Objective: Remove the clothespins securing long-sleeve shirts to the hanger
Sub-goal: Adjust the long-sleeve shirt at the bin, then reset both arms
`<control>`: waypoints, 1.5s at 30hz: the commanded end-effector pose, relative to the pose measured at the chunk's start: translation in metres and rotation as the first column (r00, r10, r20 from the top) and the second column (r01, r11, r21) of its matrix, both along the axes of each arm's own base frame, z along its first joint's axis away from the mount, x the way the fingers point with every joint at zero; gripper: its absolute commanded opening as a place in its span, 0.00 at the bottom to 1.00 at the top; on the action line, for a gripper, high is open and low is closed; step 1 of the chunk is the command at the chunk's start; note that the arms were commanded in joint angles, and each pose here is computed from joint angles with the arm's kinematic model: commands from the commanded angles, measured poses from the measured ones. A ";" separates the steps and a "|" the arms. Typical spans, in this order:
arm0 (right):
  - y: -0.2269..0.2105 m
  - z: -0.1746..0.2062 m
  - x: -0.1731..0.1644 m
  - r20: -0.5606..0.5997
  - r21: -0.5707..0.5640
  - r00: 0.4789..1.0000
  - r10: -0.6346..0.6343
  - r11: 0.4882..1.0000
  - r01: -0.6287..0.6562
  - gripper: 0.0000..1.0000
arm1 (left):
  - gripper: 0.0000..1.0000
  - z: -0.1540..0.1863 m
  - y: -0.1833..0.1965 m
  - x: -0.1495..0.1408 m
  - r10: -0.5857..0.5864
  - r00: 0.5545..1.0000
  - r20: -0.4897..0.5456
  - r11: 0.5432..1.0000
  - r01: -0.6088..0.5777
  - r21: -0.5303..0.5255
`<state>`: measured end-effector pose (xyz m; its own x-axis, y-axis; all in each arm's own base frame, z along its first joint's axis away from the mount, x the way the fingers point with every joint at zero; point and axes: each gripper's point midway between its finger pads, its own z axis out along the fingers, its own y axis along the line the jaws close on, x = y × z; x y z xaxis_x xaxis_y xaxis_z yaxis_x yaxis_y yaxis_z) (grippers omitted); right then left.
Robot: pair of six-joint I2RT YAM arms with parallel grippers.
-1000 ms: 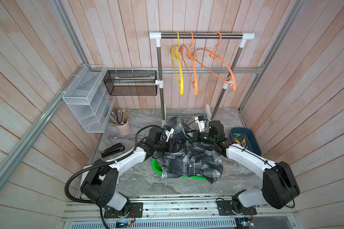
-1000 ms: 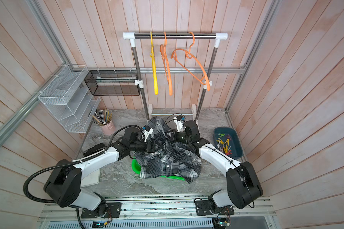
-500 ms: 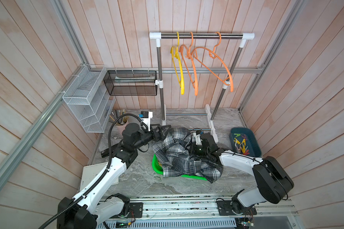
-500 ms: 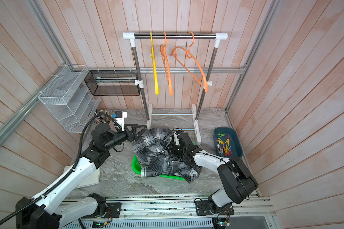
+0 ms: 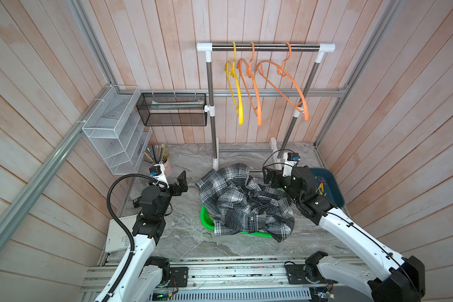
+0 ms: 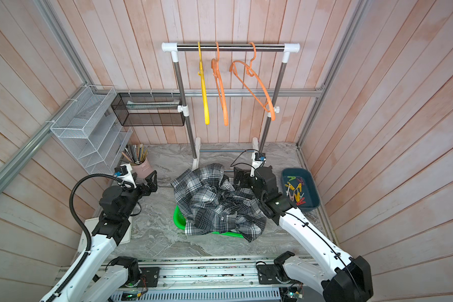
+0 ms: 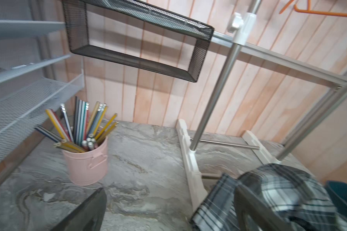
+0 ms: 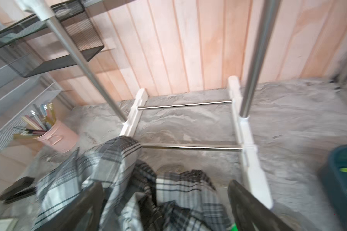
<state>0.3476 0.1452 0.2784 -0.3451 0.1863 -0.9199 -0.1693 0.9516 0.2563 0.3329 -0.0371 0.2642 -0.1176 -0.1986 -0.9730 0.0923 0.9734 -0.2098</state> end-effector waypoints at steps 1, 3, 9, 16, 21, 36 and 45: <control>-0.047 -0.012 0.011 0.047 -0.142 0.987 -0.151 0.977 0.156 0.98 | 1.00 0.000 0.020 0.002 0.078 0.994 0.077 0.994 -0.084 0.072; -0.069 -0.011 0.014 0.121 -0.163 0.973 -0.195 0.963 0.213 0.98 | 1.00 -0.015 0.029 0.004 0.110 0.992 0.059 0.989 -0.115 0.089; -0.142 -0.050 0.017 0.183 -0.219 0.913 -0.365 0.890 0.400 0.98 | 1.00 -0.042 0.058 0.007 0.203 0.977 0.069 0.975 -0.208 0.083; -0.182 -0.099 0.013 0.260 -0.202 0.861 -0.436 0.848 0.491 0.98 | 1.00 -0.080 0.066 0.014 0.210 0.976 0.051 0.970 -0.214 0.115; -0.185 -0.120 0.006 0.318 -0.160 0.857 -0.405 0.868 0.469 0.98 | 1.00 -0.096 0.065 0.018 0.191 0.980 0.062 0.967 -0.199 0.160; -0.169 -0.144 0.021 0.291 -0.188 0.908 -0.303 0.912 0.364 0.98 | 1.00 -0.130 0.056 0.046 0.114 0.993 0.020 0.984 -0.116 0.133; -0.171 -0.145 0.023 0.280 -0.184 0.909 -0.309 0.912 0.367 0.98 | 1.00 -0.132 0.055 0.049 0.120 0.993 0.020 0.983 -0.122 0.141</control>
<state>0.3668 -0.0254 0.1274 -0.0806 0.0295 -0.9963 0.1509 0.9884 0.0171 0.3765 0.0203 0.1218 -0.1278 -0.0910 -0.9876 -0.0403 0.9954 -0.0866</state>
